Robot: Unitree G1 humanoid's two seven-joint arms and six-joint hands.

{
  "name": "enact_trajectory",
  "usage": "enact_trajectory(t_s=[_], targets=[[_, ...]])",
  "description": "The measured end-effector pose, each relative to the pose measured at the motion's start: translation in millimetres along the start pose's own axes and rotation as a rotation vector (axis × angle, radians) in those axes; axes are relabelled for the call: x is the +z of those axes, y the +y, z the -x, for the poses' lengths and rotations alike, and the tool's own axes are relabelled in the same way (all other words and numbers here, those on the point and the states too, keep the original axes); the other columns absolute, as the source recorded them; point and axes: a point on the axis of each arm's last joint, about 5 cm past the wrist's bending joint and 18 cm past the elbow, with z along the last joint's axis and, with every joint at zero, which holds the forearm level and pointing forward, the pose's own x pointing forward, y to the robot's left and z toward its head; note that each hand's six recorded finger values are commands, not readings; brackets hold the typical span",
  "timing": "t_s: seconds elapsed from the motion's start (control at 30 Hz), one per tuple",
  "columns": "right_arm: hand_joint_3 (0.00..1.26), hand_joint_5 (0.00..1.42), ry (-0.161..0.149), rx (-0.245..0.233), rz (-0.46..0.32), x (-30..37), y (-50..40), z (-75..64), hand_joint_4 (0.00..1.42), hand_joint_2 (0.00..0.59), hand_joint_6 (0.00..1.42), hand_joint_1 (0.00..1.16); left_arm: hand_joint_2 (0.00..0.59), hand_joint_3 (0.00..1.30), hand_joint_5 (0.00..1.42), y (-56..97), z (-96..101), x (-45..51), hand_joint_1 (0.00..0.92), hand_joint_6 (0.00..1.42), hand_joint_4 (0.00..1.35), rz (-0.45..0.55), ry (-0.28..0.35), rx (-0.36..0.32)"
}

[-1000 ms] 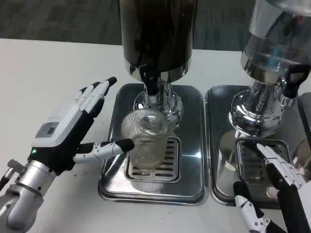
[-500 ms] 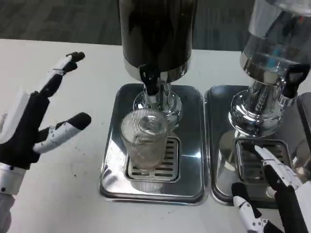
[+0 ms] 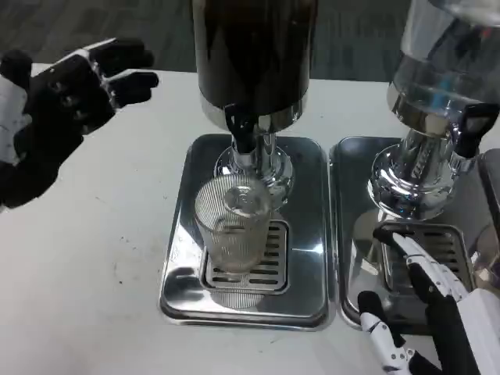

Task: Grasp the cup under the faucet to collect the drink, then remove the cup.

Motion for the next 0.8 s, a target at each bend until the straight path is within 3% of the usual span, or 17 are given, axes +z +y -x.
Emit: enact_trajectory(t_s=[0.03,0.1,0.23,0.33,0.6,0.8], targets=[[0.18,0.15,0.002,-0.007,-0.002,-0.2,0.6,0.1,0.13,0.398,0.11,0.32,0.089,0.26,0.23,6.0,-6.6,9.4,0.0,0.16,0.19,0.043,-0.014,-0.061],[0.18,0.15,0.003,-0.013,-0.004,-0.2,1.1,-0.1,0.13,0.398,0.11,0.32,0.094,0.25,0.22,9.8,-13.3,16.7,0.0,0.16,0.19,0.094,-0.015,-0.124],[0.18,0.15,0.011,-0.015,-0.011,-2.0,3.8,-0.6,0.13,0.398,0.1,0.32,0.103,0.22,0.18,10.1,-18.8,17.5,0.0,0.13,0.14,0.206,0.018,-0.234],[0.18,0.15,0.013,-0.023,-0.019,-2.5,4.4,-1.3,0.14,0.398,0.1,0.32,0.101,0.21,0.18,10.7,-20.1,18.4,0.0,0.12,0.13,0.259,0.026,-0.265],[0.18,0.15,0.022,-0.017,-0.041,-4.4,9.2,-1.6,0.14,0.398,0.1,0.32,0.103,0.2,0.15,11.2,-32.6,25.1,0.0,0.08,0.1,0.28,0.061,-0.34],[0.18,0.15,0.016,-0.033,-0.047,-3.4,10.0,-2.6,0.14,0.398,0.1,0.32,0.104,0.18,0.14,5.2,-41.5,19.0,0.0,0.05,0.09,0.295,0.081,-0.367]])
